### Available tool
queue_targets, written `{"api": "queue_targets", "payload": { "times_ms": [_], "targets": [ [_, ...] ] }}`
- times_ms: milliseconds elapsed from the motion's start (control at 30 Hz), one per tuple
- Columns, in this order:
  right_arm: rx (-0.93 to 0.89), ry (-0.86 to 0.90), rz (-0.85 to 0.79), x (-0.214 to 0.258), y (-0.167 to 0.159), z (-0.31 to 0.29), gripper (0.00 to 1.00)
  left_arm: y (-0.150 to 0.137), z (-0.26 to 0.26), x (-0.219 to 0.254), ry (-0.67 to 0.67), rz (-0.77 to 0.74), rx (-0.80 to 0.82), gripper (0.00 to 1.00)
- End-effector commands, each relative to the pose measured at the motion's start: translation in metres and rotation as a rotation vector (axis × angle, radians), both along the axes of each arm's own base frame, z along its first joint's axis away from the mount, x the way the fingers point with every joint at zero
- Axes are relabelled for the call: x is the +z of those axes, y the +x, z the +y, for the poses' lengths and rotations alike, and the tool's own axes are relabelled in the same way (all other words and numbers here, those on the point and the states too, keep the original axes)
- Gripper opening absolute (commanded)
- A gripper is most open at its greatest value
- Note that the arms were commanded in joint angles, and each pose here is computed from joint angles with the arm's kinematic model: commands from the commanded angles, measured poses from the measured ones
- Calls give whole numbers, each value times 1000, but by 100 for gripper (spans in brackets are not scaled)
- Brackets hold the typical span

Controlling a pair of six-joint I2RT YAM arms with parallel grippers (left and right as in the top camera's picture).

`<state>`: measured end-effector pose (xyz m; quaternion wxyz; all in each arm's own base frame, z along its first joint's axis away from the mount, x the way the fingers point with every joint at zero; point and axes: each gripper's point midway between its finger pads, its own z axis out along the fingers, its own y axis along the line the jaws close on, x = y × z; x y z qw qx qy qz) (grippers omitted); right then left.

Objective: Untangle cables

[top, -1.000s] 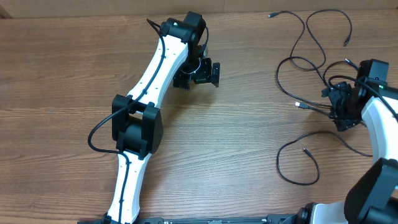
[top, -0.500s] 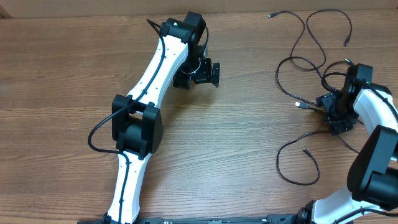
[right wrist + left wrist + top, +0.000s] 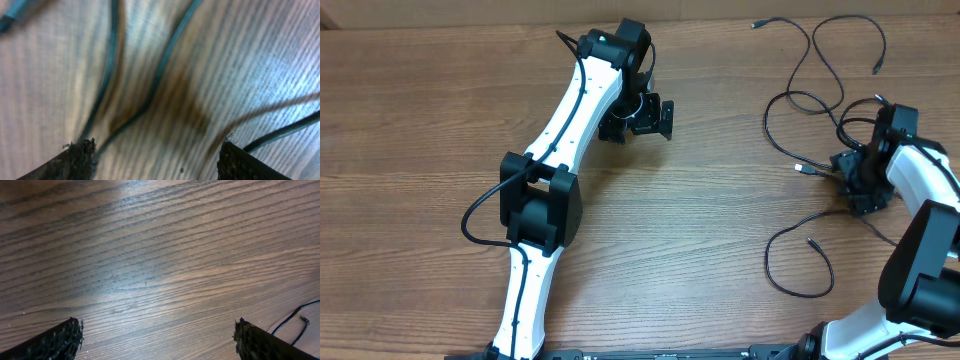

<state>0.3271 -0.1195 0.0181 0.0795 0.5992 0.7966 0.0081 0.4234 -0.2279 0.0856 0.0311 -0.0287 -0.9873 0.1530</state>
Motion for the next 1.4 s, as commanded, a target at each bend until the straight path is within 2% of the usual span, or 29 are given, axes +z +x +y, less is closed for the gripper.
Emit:
{"api": "queue_targets", "payload": {
  "times_ms": [0, 333, 600, 800, 1367],
  "targets": [
    [-36, -8, 17, -6, -8, -3, 79, 4, -2, 9, -8, -28, 1, 100],
    [-41, -25, -38, -5, 5, -8, 79, 4, -2, 9, -8, -28, 0, 100],
    [-40, -22, -28, -8, 2, -7, 79, 4, -2, 9, -8, -28, 1, 100],
    [-44, -18, -19, -17, -3, -5, 73, 4, -2, 9, -8, -28, 0, 100],
    [-43, -16, -13, -30, 0, -6, 73, 4, -2, 9, -8, -28, 0, 99]
  ]
}}
